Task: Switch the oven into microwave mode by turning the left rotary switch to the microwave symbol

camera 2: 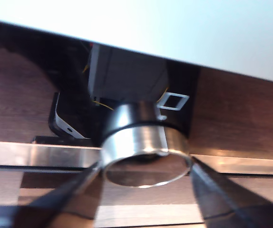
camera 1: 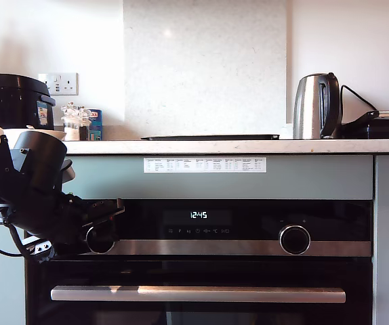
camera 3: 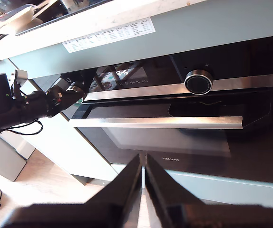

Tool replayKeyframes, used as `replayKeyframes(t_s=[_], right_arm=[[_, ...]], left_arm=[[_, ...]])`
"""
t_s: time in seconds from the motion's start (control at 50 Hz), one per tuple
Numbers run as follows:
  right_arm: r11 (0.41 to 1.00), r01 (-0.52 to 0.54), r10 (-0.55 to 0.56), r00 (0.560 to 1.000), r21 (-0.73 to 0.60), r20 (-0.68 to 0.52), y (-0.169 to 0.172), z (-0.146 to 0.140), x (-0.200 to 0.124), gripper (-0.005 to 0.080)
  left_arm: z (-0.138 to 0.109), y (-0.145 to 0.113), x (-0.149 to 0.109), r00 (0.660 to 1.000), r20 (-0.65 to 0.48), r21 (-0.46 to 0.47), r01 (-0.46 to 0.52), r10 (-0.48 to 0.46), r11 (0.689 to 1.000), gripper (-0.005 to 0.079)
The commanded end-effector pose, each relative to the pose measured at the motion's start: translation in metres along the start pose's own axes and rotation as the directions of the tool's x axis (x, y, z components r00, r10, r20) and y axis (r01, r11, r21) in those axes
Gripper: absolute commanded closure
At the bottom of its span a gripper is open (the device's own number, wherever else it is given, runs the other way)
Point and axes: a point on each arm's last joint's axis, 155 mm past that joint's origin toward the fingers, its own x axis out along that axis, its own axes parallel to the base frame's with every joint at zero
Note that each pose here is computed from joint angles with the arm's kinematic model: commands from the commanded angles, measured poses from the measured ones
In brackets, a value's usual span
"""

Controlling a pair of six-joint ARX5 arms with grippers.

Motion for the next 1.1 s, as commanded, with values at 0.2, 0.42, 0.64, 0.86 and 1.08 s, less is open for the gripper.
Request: replayKeyframes(t_s=[0.2,0.42,0.64,0.86,1.08], right_arm=[[1.0,-0.005,0.006,1.0,0.006,-0.014,0.0,-0.005,0.002,0.0764],[1.0,-0.005,0.005,1.0,0.006,-0.014,0.0,-0.005,0.002,0.0764],[1.0,-0.006,0.006,1.0,0.006,-0.015,0.0,-0.005,0.002,0.0764],[1.0,-0.006,0.006,1.0,0.006,-0.015,0.0,-0.005,0.002,0.0764],[1.0,-0.006,0.007,1.0,0.006,-0.015,0.0,-0.005,0.002,0.0764]], left_arm=[[0.086,-0.026,-0.003,0.972,0.225,0.039,0.064,-0.071,0.997,0.03],[0.091,-0.03,-0.002,0.969,0.236,0.101,0.056,-0.079,0.993,0.0365],[0.094,-0.033,-0.002,0.966,0.24,0.14,0.058,-0.091,0.988,0.0496],[0.105,-0.04,-0.003,0.958,0.267,0.147,0.07,-0.108,0.987,0.0519],[0.117,-0.053,-0.007,0.947,0.282,0.187,0.103,-0.154,0.977,0.0462]])
